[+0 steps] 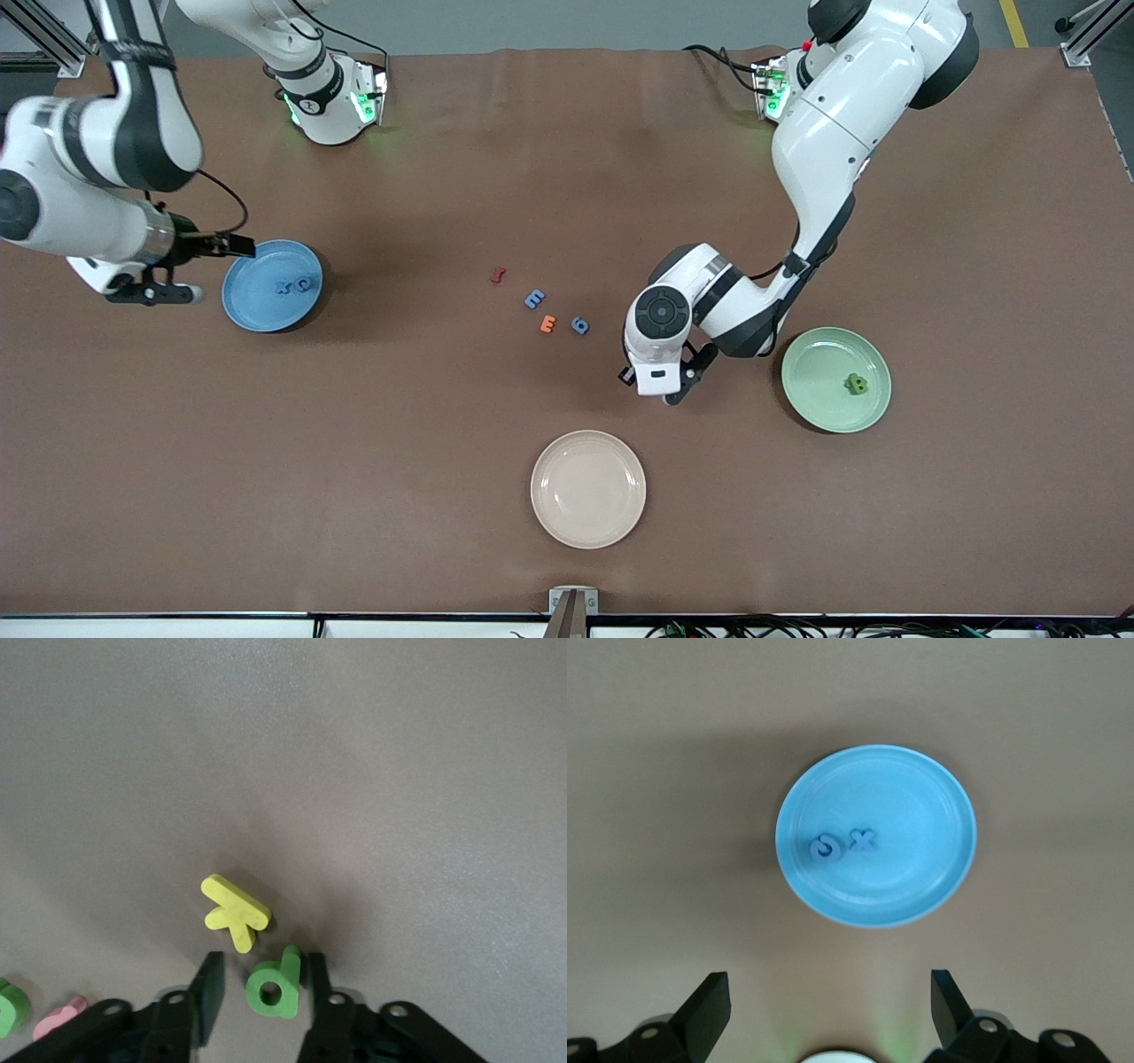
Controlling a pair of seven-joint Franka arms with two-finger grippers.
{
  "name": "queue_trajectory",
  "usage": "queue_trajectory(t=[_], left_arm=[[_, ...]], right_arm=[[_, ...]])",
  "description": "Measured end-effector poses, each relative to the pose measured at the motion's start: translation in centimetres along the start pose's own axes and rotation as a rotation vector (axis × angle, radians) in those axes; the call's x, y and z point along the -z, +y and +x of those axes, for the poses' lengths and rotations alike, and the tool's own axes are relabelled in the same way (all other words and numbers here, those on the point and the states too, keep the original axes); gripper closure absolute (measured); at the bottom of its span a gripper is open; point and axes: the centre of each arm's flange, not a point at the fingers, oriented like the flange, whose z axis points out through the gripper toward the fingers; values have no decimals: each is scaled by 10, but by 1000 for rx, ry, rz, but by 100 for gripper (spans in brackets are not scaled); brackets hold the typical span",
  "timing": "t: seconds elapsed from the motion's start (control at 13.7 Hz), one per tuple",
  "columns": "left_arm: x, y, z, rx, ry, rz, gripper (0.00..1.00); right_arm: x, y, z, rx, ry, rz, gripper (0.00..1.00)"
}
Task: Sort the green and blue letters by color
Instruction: 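Carry a green letter to the green plate while the right gripper reaches letters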
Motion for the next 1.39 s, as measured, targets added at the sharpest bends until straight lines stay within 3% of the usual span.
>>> queue_trajectory(t=[0.07, 0.15, 0.44, 0.8, 0.95, 1.17, 1.39], left_arm=[[0, 0, 0, -1, 0, 0, 71], [0, 0, -1, -1, 0, -1, 74], [6, 2, 1, 0, 2, -12, 74], [76, -1, 42, -10, 47, -58, 74], [104, -12, 77, -42, 68, -58, 74], [122, -30, 137, -103, 82, -65, 74], [119, -52, 194, -161, 78, -46, 74]], right_arm=[[16, 5, -4, 0, 2, 7, 0], [32, 7, -6, 4, 8, 10, 0], [70, 12, -3, 2, 68, 1, 0], [67, 10, 1, -44, 54, 12, 0], [65, -8, 1, -135, 41, 41, 0], [66, -73, 0, -305, 41, 29, 0], [66, -161, -11, -529, 81, 31, 0]])
